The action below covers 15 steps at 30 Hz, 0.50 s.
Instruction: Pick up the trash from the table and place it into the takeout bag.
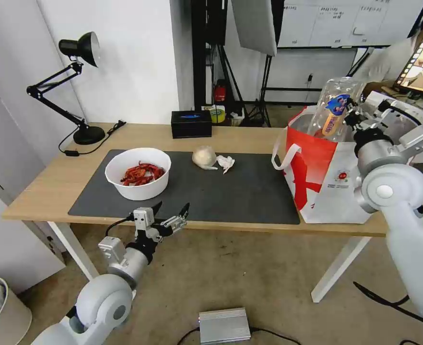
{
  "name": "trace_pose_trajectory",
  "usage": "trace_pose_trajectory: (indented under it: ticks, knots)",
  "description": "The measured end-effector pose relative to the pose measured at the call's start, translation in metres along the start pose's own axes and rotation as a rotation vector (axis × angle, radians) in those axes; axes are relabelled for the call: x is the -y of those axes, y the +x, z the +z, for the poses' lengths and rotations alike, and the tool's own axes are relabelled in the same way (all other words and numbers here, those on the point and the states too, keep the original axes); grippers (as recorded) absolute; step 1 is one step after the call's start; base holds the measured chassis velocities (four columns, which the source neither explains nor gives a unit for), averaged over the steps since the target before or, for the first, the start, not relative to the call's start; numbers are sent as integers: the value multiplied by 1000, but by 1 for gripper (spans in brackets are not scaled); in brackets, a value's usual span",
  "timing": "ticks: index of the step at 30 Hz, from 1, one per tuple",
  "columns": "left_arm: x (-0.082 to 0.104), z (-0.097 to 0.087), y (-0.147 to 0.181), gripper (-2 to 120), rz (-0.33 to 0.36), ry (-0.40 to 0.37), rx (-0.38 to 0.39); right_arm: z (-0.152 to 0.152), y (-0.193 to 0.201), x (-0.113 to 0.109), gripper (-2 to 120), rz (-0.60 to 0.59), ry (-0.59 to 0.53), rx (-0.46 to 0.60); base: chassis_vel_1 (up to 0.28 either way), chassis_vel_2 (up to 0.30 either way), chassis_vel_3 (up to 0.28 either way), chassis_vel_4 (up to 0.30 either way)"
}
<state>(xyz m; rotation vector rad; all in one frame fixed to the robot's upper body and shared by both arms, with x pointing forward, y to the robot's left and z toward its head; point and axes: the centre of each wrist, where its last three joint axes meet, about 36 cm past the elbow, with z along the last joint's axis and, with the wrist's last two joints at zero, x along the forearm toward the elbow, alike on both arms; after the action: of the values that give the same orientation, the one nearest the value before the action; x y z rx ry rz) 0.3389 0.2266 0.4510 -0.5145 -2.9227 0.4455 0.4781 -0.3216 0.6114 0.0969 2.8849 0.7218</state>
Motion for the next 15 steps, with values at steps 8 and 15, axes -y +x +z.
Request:
trace_pose_trajectory:
  ticks: [8, 15]
  knots:
    - [2, -3, 2, 100, 3, 0, 6, 0, 3, 1, 39, 2, -8, 0, 0, 0, 0, 0]
    - [2, -7, 5, 100, 3, -3, 12, -2, 5, 0, 61, -5, -14, 0, 0, 0, 0, 0]
